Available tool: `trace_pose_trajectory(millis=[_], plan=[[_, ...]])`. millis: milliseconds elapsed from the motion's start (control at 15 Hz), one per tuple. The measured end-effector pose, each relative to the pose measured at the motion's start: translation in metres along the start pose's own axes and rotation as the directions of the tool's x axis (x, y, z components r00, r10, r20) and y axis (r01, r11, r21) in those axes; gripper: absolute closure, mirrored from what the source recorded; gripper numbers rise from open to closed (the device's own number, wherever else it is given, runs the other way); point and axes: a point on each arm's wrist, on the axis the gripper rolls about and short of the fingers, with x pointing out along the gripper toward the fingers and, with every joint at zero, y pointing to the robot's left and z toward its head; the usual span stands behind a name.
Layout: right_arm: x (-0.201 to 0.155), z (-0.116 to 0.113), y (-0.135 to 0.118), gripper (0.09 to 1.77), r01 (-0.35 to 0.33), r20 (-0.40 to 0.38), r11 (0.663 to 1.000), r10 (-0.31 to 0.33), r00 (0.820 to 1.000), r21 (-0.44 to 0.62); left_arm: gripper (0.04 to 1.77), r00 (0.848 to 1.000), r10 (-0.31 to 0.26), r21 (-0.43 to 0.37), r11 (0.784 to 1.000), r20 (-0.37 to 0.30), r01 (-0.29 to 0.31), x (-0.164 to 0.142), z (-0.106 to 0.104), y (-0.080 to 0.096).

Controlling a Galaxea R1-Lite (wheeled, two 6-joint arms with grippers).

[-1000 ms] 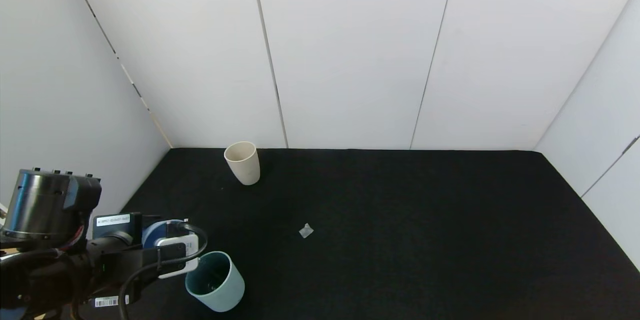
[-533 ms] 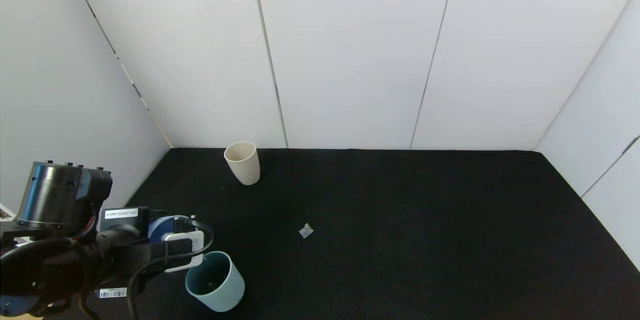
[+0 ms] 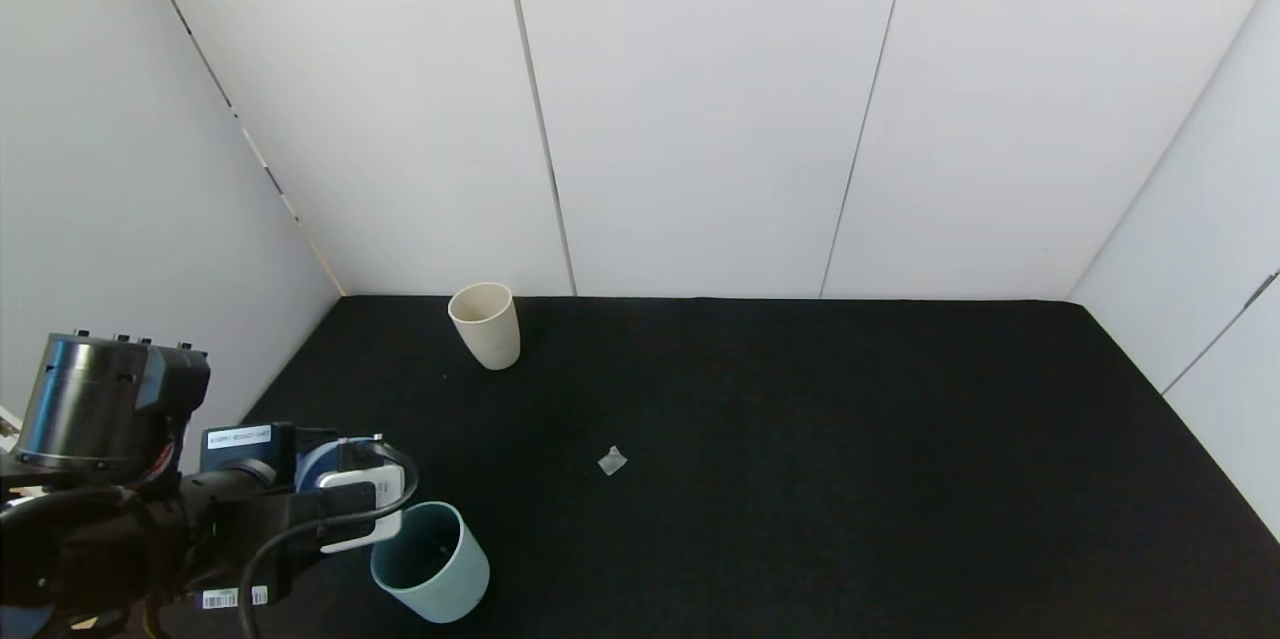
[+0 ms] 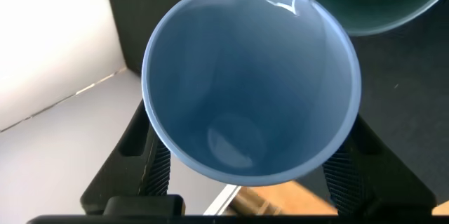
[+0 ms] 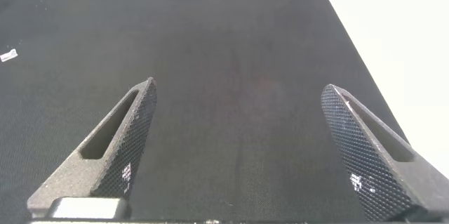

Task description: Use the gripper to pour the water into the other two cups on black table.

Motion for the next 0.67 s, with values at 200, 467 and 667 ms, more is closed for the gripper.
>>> trace_pose_trajectory(millis=[200, 467, 667], plan=[[0.000, 0.000, 0.000, 0.15, 0.000, 0.000, 1.000, 0.000, 1.000, 0.000, 0.59, 0.997, -0.008, -0.139, 0.990, 0.076, 0.018, -0.002, 0.000, 0.001], [0.000, 0.000, 0.000, 0.15, 0.000, 0.000, 1.000, 0.000, 1.000, 0.000, 0.59, 0.980, 0.073, -0.297, 0.955, 0.183, -0.016, -0.012, 0.010, 0.026], [0.000, 0.000, 0.000, 0.15, 0.000, 0.000, 1.000, 0.000, 1.000, 0.000, 0.59, 0.953, 0.127, -0.422, 0.907, 0.275, 0.001, -0.016, 0.035, 0.051]])
